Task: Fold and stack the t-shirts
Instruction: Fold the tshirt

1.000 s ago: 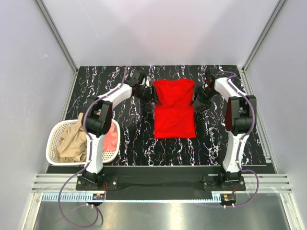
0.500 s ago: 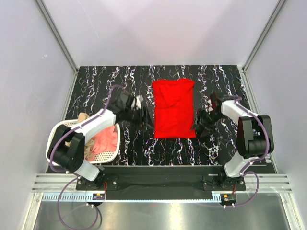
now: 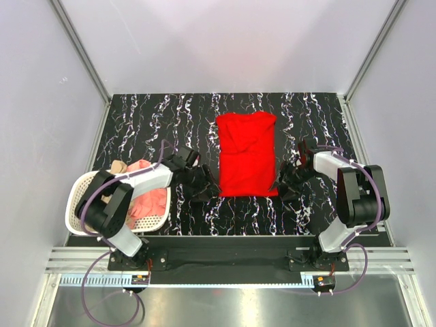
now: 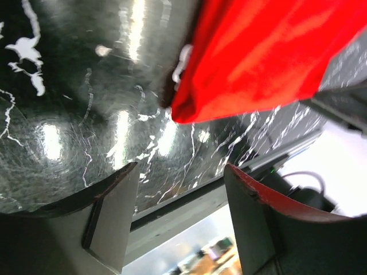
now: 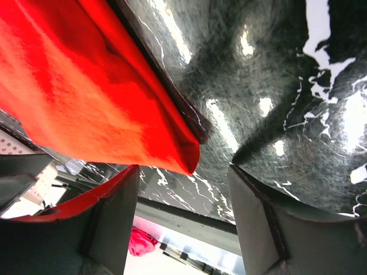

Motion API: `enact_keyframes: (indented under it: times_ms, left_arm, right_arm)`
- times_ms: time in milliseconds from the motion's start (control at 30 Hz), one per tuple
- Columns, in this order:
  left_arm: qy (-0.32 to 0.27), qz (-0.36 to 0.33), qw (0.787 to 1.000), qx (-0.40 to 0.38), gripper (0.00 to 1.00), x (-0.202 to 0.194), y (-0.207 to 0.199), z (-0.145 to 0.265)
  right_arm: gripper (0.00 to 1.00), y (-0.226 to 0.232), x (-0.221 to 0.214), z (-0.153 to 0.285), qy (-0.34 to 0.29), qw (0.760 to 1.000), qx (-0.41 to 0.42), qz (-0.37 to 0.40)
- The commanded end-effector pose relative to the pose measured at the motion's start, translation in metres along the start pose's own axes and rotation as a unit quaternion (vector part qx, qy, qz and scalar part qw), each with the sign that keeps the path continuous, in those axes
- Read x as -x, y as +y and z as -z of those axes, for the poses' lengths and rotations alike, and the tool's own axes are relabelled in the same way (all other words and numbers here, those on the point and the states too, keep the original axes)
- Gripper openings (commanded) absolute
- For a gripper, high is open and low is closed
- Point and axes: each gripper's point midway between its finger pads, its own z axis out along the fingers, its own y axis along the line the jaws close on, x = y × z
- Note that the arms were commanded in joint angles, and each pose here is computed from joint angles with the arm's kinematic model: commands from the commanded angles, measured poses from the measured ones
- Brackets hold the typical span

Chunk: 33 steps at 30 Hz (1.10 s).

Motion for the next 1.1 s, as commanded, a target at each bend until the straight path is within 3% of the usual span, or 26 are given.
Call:
enact_keyframes:
  times_ms: [0, 400, 567, 867, 933, 1067]
  left_arm:
    - [-0.015, 0.078, 0.997, 0.008, 0.65, 0.009, 0.001, -0.015]
    - [-0.033, 0.212, 0.976, 0.029, 0.58, 0.013, 0.012, -0.042]
    - [-0.031, 0.224, 0.974, 0.034, 0.49, 0.010, 0.022, -0.047]
    - [-0.028, 0.232, 0.972, 0.016, 0.43, 0.012, 0.019, -0.054]
    - [-0.031, 0.232, 0.972, 0.015, 0.39, 0.013, 0.020, -0.055]
    - [-0.030, 0.223, 0.974, 0.012, 0.21, 0.015, 0.021, -0.057]
  right_arm:
    - [0.70, 0.009, 0.010, 0.004, -0.025, 0.999, 0.019, -0.004]
    - [0.68, 0.003, 0.009, 0.004, -0.041, 0.999, 0.012, -0.005]
    - [0.67, 0.001, 0.007, 0.002, -0.040, 0.999, 0.012, -0.012]
    - [0.66, 0.001, 0.009, 0.000, -0.039, 0.999, 0.010, -0.018]
    - [0.67, 0.000, 0.008, -0.002, -0.035, 0.999, 0.008, -0.019]
    - [0.68, 0.000, 0.007, -0.006, -0.028, 0.999, 0.012, -0.022]
